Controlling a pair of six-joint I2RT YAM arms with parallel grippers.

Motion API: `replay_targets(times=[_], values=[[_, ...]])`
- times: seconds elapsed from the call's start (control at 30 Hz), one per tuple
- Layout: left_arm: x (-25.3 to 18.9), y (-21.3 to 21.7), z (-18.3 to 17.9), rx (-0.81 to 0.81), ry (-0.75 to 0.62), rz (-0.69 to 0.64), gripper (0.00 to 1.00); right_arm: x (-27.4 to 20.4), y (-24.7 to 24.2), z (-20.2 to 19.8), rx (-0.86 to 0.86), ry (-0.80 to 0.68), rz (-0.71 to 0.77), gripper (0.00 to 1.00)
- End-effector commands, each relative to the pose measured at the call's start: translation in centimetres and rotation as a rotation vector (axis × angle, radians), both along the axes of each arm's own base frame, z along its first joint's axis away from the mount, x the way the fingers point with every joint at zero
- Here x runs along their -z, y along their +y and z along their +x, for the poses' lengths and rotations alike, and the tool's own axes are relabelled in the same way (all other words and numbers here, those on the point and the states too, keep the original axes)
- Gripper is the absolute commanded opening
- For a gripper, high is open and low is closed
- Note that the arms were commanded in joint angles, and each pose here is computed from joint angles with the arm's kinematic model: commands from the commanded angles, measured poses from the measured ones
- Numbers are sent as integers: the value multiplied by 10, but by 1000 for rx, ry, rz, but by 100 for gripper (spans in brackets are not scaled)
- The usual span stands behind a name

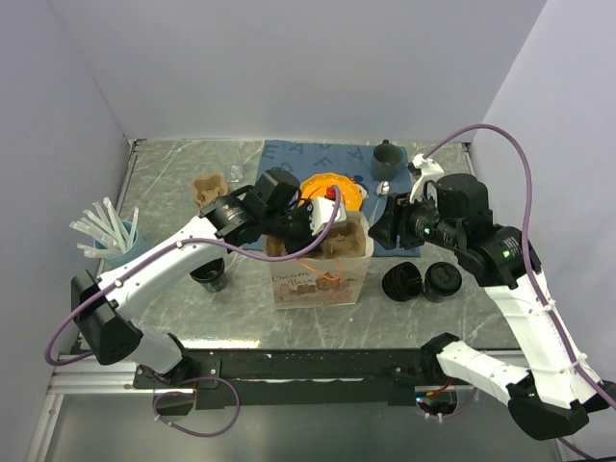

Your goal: Pack the takeout coffee

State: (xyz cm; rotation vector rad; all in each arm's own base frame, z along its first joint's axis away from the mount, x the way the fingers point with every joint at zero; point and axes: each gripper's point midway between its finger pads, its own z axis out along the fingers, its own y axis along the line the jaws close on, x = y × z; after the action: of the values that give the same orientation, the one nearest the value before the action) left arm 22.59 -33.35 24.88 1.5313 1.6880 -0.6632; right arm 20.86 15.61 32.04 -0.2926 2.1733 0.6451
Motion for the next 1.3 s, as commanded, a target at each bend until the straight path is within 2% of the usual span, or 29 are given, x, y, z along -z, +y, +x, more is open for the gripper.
replay_targets(times=[0.0, 0.23, 0.4, 0.5, 0.7, 0.77, 0.9, 1.0, 1.1, 1.17, 1.27], values=[[4, 1, -2, 3, -5, 7, 23, -9, -2, 1, 18, -34, 18, 60], [24, 14, 0, -22, 1, 100, 22, -8, -6, 1, 34, -39, 11, 60], [30, 11, -3, -9, 15, 93, 25, -5, -7, 1, 40, -33, 5, 60], [31, 4, -3, -14, 25, 67, 27, -5, -8, 2, 43, -36, 3, 61], [39, 4, -2, -26, 32, 77, 38, -10, -11, 2, 49, -50, -9, 61], [38, 6, 0, -37, 20, 84, 46, -10, -10, 2, 49, -50, -7, 61], [22, 8, 5, -58, -20, 72, 53, -12, -10, 1, 48, -56, 6, 61], [7, 8, 9, -77, -42, 50, 74, -14, -9, 3, 46, -61, 8, 61], [-9, 8, 12, -94, -66, 24, 81, -16, -8, 3, 42, -64, 11, 61], [-19, 9, 14, -108, -85, 7, 96, -18, -7, 4, 42, -69, 13, 61], [-39, 11, 14, -120, -116, -30, 97, -18, -6, 5, 40, -61, 16, 61]])
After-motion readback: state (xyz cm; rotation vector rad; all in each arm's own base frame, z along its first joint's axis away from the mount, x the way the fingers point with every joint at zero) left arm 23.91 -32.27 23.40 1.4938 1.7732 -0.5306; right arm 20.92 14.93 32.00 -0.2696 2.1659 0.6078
